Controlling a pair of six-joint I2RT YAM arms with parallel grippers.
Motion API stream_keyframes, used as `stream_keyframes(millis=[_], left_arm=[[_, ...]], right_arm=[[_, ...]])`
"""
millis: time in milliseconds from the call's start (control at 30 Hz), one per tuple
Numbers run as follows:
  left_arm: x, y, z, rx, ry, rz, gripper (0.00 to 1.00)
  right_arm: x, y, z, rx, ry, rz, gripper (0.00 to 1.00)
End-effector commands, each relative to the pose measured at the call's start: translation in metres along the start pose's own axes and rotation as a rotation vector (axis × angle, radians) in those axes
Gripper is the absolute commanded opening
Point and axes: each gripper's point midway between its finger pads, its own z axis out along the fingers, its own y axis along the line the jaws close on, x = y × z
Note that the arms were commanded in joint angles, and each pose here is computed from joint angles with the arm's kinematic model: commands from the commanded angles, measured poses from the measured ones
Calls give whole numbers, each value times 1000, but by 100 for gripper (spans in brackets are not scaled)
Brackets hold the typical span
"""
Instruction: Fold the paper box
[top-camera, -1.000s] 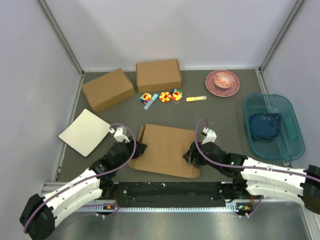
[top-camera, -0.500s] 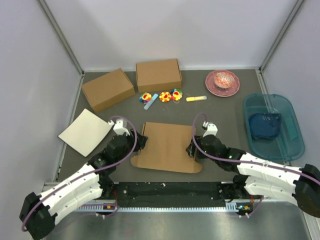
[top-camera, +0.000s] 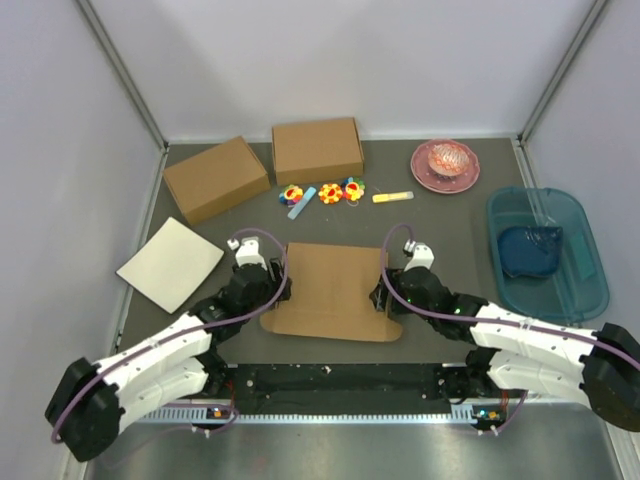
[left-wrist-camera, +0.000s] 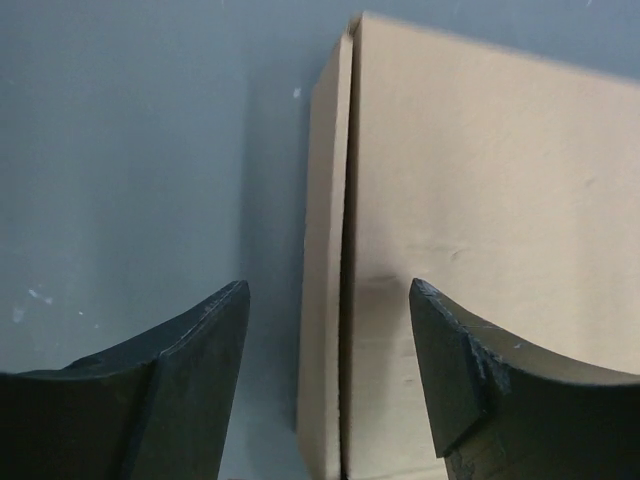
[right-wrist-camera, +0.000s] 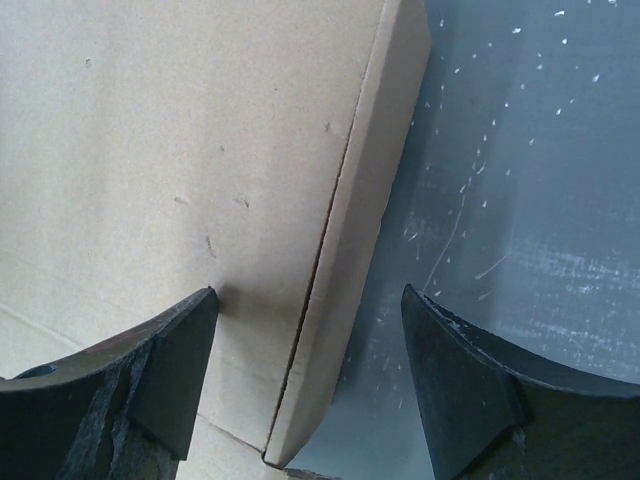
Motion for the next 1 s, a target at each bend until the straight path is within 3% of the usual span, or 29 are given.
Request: stream_keyframes(millis=[0,167,300,433,733,967], left_arm=[[13,-22,16,124,25,12,68],[17,-26,21,149,17,-30,45],[12,-39,17,233,-23,-91,33],[7,-45,16,265,-47,-142,31],[7,-23,24,136,-63,-146,34],[24,-17,27,132,-28,-158,42]], right_arm=[[5,-23,2,81,15,-44,74],[0,-18,3,54,-11,-46,71],[-11,-12,7,24,-44,-42,68],[-19,-10,15,29,-39,-58,67],[-59,-21,9,35,-113,3,71],[-33,-19,18,-35,-51,41,53]])
